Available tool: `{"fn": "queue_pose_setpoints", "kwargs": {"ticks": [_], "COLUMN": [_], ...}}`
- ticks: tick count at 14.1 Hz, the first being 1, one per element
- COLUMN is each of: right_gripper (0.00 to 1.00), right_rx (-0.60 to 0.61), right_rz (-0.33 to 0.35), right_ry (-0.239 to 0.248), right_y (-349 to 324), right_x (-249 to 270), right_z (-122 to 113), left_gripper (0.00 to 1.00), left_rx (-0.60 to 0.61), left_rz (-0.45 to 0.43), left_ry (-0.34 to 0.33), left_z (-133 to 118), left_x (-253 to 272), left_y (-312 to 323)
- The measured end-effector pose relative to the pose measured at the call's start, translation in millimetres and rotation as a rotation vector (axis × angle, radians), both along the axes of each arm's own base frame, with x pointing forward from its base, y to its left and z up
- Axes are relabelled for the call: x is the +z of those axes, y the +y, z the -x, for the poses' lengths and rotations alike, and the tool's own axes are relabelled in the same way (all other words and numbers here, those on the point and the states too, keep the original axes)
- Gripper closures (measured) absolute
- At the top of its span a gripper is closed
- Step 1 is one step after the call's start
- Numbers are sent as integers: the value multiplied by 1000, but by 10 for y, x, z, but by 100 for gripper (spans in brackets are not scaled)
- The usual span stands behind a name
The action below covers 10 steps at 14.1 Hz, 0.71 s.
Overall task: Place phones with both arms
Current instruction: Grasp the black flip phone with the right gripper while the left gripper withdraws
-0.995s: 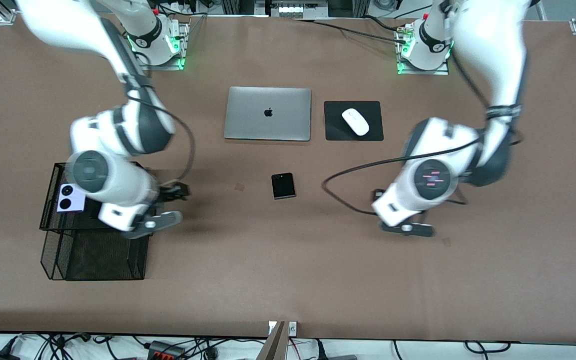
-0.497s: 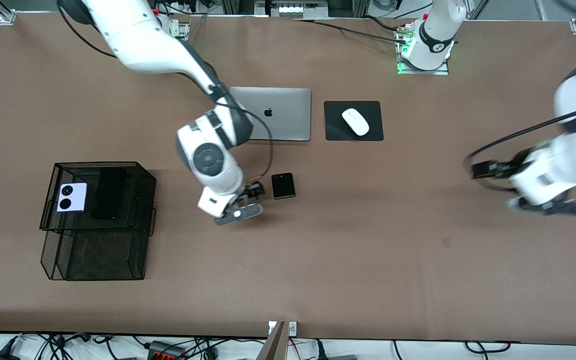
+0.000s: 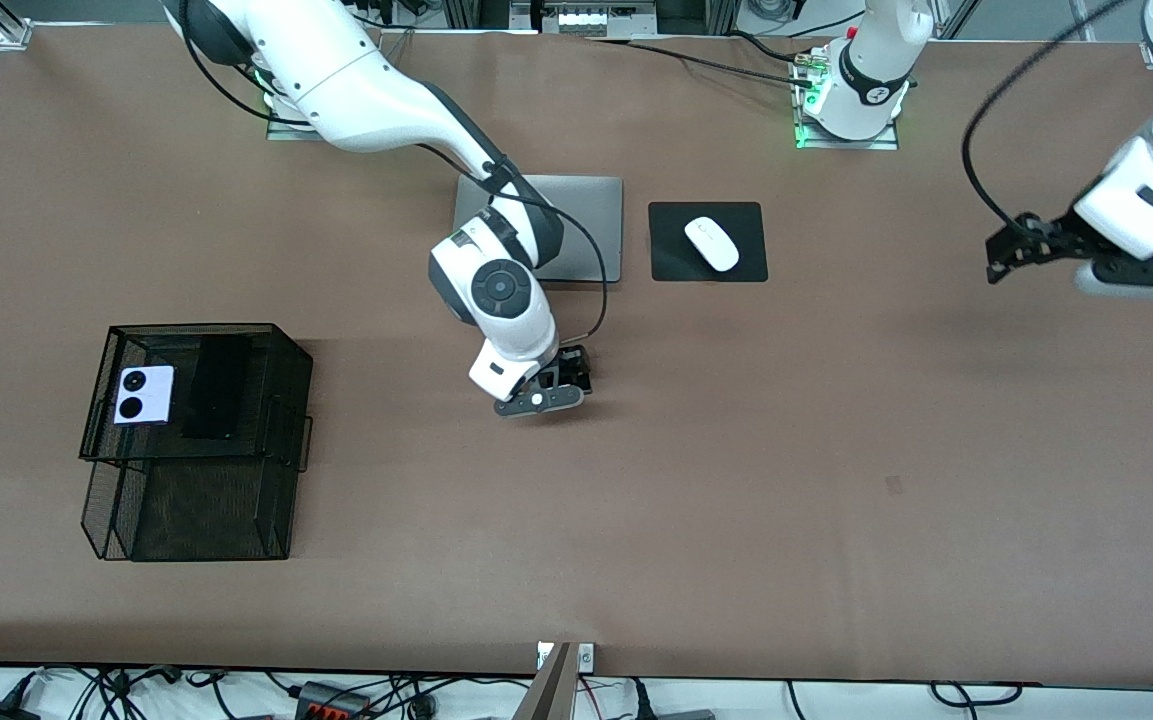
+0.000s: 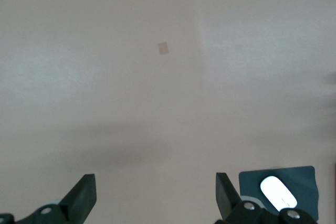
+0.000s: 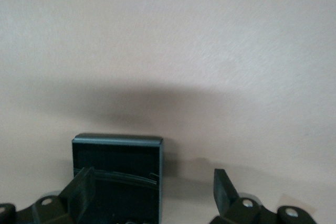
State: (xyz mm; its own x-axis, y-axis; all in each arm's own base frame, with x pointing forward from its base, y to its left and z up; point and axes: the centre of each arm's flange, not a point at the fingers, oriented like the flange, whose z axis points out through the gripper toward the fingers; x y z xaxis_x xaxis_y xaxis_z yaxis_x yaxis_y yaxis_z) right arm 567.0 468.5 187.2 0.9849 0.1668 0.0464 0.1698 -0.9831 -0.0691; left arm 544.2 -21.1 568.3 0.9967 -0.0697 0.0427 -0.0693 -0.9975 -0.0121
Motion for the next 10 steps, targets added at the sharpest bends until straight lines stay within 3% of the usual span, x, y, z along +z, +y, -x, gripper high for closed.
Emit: {"fn": "queue_pose_setpoints", "kwargs": {"ticks": [5, 10], "right_gripper": [0, 0], "right_rx": [2, -8], "right_rz": [1, -31], "right_ry": [2, -31], "right_y": [24, 126], "right_x": [-34, -50], "right_z": [25, 58], "left_gripper": [0, 0], "left_rx": [-35, -71], "left_rz": [42, 2], "left_ry": [-15, -26], "left_z": [-193, -237], "left_x": [-96, -38], "left_y": [230, 83]}}
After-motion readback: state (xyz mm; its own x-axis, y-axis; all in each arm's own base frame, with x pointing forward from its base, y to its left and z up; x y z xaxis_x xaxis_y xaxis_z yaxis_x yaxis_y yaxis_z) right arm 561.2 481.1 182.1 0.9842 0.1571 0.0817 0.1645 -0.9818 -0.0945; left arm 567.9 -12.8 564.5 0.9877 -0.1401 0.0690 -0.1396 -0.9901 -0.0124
